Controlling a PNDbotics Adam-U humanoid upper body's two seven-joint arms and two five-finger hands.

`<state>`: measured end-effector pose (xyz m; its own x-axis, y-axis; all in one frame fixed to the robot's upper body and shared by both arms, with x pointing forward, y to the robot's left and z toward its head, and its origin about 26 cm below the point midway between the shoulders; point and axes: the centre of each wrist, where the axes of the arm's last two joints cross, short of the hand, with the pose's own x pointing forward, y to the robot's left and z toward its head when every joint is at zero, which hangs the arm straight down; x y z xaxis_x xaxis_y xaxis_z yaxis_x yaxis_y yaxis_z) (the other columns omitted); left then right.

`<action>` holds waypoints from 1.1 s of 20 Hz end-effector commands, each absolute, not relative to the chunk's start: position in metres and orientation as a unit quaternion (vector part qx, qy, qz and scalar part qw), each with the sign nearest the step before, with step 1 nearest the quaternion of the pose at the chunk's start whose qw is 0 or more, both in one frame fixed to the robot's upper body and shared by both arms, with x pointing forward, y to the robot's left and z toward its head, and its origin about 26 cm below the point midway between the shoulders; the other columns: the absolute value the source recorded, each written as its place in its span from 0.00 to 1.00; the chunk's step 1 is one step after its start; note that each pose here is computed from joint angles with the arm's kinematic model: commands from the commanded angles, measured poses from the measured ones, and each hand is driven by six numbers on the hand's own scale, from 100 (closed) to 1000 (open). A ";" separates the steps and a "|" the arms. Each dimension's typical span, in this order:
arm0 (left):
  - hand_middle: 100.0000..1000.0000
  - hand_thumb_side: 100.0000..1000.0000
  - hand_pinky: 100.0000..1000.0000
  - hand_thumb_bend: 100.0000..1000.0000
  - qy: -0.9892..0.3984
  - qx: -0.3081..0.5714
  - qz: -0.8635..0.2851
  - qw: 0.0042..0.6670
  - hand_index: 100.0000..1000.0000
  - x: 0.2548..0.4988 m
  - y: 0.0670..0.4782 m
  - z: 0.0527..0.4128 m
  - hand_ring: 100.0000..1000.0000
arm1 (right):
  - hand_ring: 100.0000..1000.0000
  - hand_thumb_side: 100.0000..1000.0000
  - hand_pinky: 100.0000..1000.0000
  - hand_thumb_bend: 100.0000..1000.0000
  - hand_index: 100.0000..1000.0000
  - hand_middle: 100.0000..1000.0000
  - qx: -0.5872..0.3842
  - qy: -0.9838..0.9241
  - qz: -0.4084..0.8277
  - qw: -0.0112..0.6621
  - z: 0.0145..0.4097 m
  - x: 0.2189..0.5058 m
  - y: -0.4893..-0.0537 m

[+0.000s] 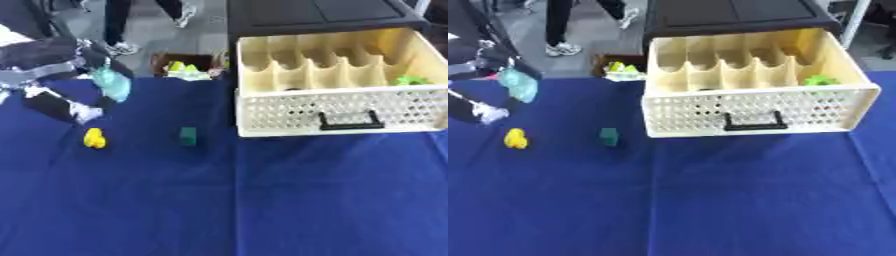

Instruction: Pick up objects from table and place into drawer.

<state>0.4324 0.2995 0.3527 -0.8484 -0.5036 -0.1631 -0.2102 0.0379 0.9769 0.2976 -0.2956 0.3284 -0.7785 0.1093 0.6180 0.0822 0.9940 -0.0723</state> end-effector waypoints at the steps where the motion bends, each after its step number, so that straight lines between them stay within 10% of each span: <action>1: 0.40 0.14 0.00 0.00 -0.703 0.237 -0.665 0.080 0.43 0.435 0.291 0.374 0.36 | 0.53 1.00 0.76 0.00 0.58 0.39 -0.052 -0.948 0.031 0.313 0.340 0.293 -0.294; 22: 0.39 0.17 0.00 0.00 -0.760 0.185 -0.622 0.043 0.44 0.461 0.201 0.406 0.35 | 0.53 1.00 0.76 0.00 0.58 0.39 -0.024 -0.951 0.044 0.304 0.348 0.293 -0.283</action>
